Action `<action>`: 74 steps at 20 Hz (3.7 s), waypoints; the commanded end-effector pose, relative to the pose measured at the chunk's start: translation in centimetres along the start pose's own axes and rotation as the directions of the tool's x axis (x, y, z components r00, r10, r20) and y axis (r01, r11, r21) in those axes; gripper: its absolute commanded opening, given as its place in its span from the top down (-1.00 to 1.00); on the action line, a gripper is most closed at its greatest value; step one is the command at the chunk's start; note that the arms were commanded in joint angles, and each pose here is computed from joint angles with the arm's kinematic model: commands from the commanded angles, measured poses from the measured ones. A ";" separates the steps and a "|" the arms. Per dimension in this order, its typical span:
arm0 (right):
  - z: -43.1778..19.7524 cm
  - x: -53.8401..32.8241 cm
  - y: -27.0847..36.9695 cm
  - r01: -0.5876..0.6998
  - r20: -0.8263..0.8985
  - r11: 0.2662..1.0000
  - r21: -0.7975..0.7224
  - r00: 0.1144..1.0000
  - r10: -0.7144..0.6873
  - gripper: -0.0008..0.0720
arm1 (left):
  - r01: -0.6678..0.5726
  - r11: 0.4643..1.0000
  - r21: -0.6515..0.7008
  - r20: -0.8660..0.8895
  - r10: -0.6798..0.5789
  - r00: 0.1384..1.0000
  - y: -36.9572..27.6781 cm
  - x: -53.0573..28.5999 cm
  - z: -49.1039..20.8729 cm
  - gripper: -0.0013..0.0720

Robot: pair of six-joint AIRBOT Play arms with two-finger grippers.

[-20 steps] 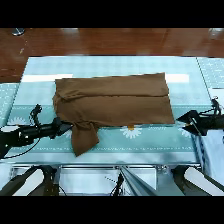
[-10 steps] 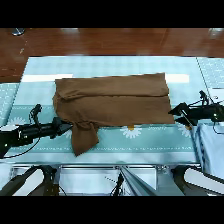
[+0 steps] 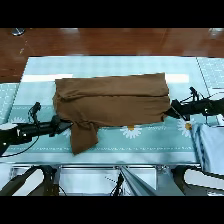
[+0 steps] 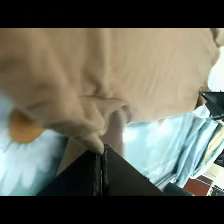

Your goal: Fold the shirts.

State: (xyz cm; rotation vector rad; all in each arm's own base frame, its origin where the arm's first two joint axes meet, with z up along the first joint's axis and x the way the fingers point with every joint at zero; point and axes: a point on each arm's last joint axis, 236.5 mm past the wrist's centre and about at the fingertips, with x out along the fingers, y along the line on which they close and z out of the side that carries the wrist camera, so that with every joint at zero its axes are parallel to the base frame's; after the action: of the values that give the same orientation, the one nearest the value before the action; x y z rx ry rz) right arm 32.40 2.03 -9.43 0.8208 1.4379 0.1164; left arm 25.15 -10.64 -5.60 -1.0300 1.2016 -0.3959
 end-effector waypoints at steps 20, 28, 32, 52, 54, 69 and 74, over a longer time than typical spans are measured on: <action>20.3 -1.8 10.8 -0.223 0.216 0.966 -0.134 0.944 0.248 0.92 | 0.032 0.999 0.021 0.052 -0.034 0.998 -7.6 3.8 26.9 0.92; 21.3 0.0 9.8 -0.224 0.207 0.967 -0.121 0.947 0.245 -0.73 | -0.078 0.997 0.005 -0.074 0.079 0.994 -3.3 4.4 25.1 -0.95; 21.8 -5.9 6.0 -0.215 0.248 0.972 -0.097 0.940 0.233 -0.73 | -0.209 0.976 0.060 0.021 0.208 0.978 -2.8 -2.3 26.6 -0.95; 16.6 2.9 10.4 -0.315 0.000 0.944 -0.098 0.948 0.317 0.93 | -0.343 0.892 0.293 0.370 0.225 0.901 -8.9 -1.4 15.3 -0.12; 16.5 0.6 10.9 -0.327 0.012 0.939 -0.106 0.944 0.331 0.91 | -0.325 0.884 0.335 0.320 0.218 0.922 -9.4 -0.7 14.1 0.92; -3.1 -18.7 10.6 0.079 0.350 0.938 -0.336 0.936 0.046 0.91 | -0.055 0.756 0.653 -0.107 0.164 0.981 -21.2 17.5 0.2 0.92; -7.1 -21.8 13.3 0.074 0.437 0.919 -0.388 0.892 0.113 0.91 | 0.050 0.728 0.684 -0.279 0.198 0.940 -24.0 26.2 -6.4 0.92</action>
State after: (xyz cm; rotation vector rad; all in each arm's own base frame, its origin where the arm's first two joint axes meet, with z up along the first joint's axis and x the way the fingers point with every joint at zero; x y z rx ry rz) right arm 29.35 1.86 14.43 0.4852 0.9873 0.2043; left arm 36.91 -39.22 0.83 -0.2893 1.1716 -0.8264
